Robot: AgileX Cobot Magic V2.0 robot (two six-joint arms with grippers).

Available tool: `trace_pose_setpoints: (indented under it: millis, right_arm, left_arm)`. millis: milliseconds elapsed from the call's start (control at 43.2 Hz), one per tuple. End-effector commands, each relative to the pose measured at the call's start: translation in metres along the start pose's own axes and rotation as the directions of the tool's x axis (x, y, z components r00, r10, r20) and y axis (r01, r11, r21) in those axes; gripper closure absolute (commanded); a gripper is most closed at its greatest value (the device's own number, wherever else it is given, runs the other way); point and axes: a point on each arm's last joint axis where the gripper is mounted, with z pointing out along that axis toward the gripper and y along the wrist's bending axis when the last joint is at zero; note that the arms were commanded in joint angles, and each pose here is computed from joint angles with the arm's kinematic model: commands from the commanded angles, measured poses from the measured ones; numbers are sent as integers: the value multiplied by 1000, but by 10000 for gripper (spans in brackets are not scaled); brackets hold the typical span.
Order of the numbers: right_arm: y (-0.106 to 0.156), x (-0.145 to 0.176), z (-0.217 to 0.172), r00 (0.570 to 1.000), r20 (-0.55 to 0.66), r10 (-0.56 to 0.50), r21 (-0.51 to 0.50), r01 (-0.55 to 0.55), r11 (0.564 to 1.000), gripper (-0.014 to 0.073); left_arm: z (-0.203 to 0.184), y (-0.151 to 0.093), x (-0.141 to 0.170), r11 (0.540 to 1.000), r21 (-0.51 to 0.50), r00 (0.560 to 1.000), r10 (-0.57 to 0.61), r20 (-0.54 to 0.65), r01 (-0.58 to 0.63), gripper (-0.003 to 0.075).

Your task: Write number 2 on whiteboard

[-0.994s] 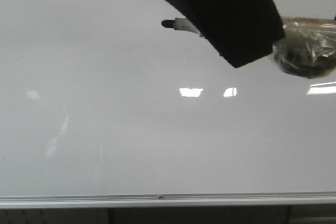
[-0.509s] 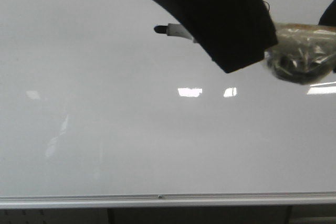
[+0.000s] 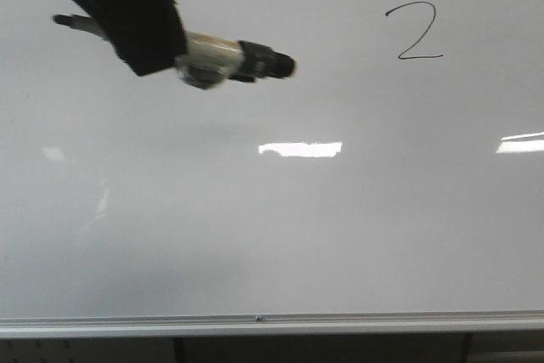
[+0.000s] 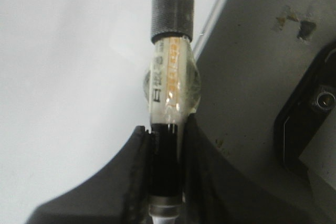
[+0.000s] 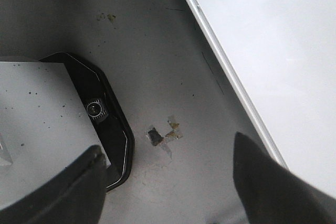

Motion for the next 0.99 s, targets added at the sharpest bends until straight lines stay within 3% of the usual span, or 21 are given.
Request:
trace_pose_setpoints:
  millis: [0, 139, 231, 416, 463, 555, 717, 856, 971]
  right_arm:
    - [-3, -8, -11, 998, 66, 0, 49, -4, 999, 64]
    - [-4, -9, -11, 997, 77, 1, 58, -6, 998, 64]
    - [-4, -10, -11, 996, 84, 1, 65, -6, 998, 64]
    - [-6, -11, -12, 995, 101, 0, 81, -8, 997, 64]
    - [-6, -12, -12, 995, 102, 0, 83, -8, 997, 64]
    - [-6, -12, -12, 995, 103, -1, 84, -8, 996, 64]
    - [-7, -13, -12, 994, 113, -1, 94, -9, 996, 64]
    - [-8, -13, -12, 993, 120, -2, 102, -10, 995, 64]
    - [-8, -13, -12, 993, 121, -2, 103, -10, 995, 64]
  left_arm:
    - [-24, 33, 20, 977, -78, 973, -189, 133, 200, 702]
    - [-32, 69, 57, 889, -126, 883, -402, 243, 439, 702]
    - [-34, 92, 87, 792, -165, 792, -521, 319, 588, 702]
    - [-21, 114, 135, 589, -176, 594, -655, 468, 788, 702]
    - [-13, 116, 141, 566, -160, 560, -659, 503, 809, 702]
    - [5, 119, 149, 556, -136, 527, -640, 559, 820, 702]
    - [38, 123, 152, 580, -77, 483, -590, 647, 811, 702]
    - [58, 138, 157, 509, -10, 375, -620, 689, 861, 701]
    - [74, 148, 153, 535, 10, 358, -580, 732, 845, 697]
